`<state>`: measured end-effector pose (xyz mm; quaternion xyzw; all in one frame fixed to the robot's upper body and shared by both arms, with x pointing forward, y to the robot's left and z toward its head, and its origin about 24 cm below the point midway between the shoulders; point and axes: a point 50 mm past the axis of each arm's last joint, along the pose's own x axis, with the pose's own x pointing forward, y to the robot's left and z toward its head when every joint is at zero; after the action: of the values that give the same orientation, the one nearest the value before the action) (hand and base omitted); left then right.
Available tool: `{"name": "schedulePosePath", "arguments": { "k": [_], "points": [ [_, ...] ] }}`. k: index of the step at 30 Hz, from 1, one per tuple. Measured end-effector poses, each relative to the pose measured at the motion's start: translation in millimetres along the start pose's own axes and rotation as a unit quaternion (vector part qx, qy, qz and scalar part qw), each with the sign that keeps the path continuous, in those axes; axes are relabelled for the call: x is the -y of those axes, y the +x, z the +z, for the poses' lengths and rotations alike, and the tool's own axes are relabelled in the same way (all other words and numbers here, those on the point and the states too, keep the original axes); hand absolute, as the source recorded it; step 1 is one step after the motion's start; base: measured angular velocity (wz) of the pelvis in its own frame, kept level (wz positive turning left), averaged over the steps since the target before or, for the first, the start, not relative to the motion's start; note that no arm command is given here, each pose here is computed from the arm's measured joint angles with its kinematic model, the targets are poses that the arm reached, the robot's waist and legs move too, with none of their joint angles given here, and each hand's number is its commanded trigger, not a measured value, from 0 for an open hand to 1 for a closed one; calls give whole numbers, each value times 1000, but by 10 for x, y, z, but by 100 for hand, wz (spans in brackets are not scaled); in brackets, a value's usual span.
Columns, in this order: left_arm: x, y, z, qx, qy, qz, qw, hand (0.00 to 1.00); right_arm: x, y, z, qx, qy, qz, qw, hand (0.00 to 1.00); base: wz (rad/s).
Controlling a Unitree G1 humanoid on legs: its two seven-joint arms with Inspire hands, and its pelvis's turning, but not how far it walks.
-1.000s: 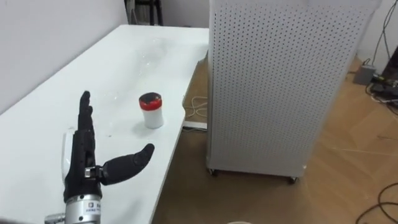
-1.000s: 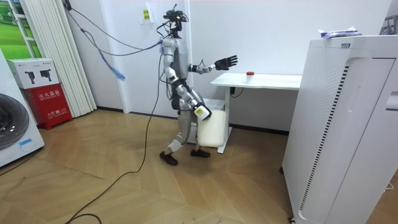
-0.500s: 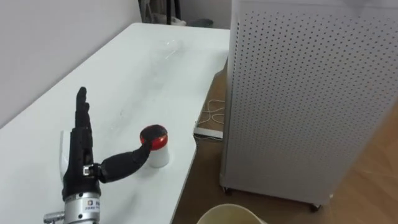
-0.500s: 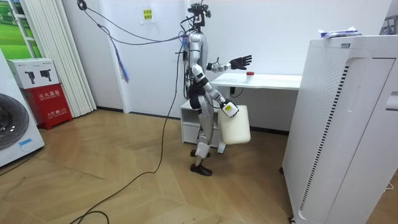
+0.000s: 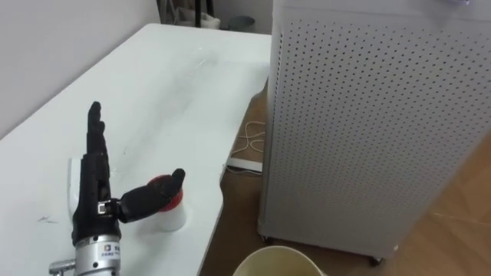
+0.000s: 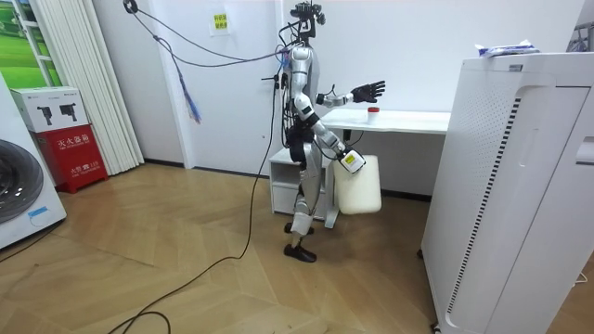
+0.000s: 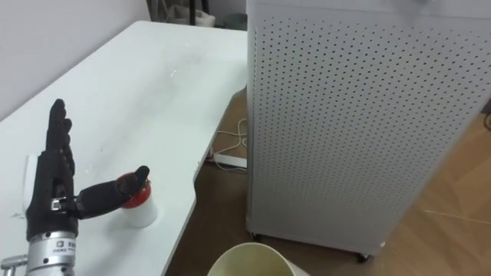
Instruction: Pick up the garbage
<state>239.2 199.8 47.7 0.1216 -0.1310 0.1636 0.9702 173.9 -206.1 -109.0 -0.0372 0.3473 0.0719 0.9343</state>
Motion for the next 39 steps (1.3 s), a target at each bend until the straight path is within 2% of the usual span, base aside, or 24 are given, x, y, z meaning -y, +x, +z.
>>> {"name": "schedulePosePath", "arguments": {
  "k": [9, 19, 25, 39],
  "points": [
    [-60, -58, 2, 0, 9, -3, 1000, 0, -38, -22, -25, -5, -35, 30, 999, 100, 4],
    [-64, -57, 30, 7, 8, -4, 1000, 0, -34, -33, -45, -8, -36, 32, 999, 100, 4],
    [-72, -115, 23, 2, 8, -9, 1000, 0, -39, -58, -96, -15, -33, 34, 999, 100, 4],
    [53, -227, 24, -3, 3, -52, 999, 0, -56, -63, -116, -18, -34, 35, 999, 100, 0]
  ]
}}
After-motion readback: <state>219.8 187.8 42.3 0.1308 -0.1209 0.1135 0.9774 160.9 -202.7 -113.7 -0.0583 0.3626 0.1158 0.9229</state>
